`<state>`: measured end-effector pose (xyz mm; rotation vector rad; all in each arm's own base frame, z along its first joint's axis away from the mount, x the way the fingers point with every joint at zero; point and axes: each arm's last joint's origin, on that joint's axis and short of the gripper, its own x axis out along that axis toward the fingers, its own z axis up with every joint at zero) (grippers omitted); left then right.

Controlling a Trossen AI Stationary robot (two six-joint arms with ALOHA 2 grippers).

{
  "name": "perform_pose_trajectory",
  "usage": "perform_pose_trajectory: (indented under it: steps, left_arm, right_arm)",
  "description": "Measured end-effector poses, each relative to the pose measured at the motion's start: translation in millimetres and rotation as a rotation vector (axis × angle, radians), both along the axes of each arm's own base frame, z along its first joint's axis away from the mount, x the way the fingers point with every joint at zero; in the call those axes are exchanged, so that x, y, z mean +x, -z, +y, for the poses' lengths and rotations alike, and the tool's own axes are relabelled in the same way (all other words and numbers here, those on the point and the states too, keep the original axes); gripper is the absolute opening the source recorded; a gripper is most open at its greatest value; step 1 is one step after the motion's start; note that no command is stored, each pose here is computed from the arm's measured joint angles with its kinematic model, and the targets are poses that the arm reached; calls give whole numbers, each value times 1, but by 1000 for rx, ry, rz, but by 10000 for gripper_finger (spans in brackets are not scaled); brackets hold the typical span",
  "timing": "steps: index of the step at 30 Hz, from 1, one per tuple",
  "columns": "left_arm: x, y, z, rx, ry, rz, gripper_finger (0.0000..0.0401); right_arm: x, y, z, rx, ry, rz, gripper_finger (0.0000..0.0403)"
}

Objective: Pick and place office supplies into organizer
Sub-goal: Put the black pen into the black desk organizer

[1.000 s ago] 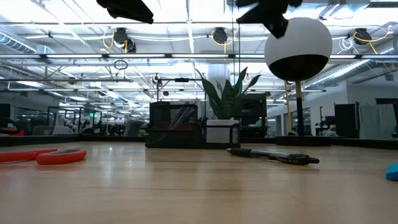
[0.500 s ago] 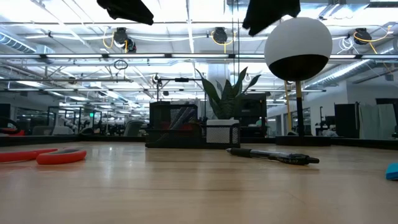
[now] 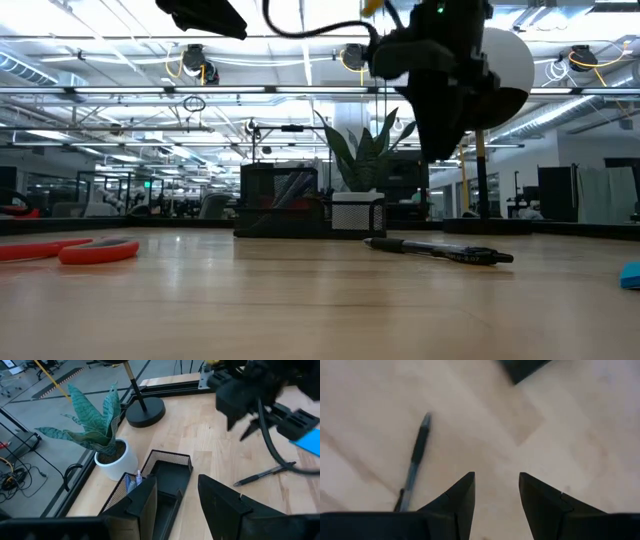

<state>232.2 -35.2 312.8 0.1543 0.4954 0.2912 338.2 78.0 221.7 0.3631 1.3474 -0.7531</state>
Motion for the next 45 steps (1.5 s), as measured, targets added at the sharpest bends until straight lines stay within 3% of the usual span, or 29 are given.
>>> perform_pose_trajectory:
  steps: [8, 23, 29, 45]
  left_arm:
    - [0, 0, 0, -4, -1, 0, 152]
    - [-1, 2, 0, -18, -8, 14, 152]
    - [-1, 2, 0, -13, -5, 16, 152]
    - [-1, 2, 0, -12, -5, 15, 152]
  right_arm:
    - [12, 11, 4, 61, -100, -29, 144]
    - [17, 9, 8, 172, -163, -60, 144]
    - [25, 10, 14, 299, -182, -142, 144]
    - [12, 56, 13, 351, -125, -140, 144]
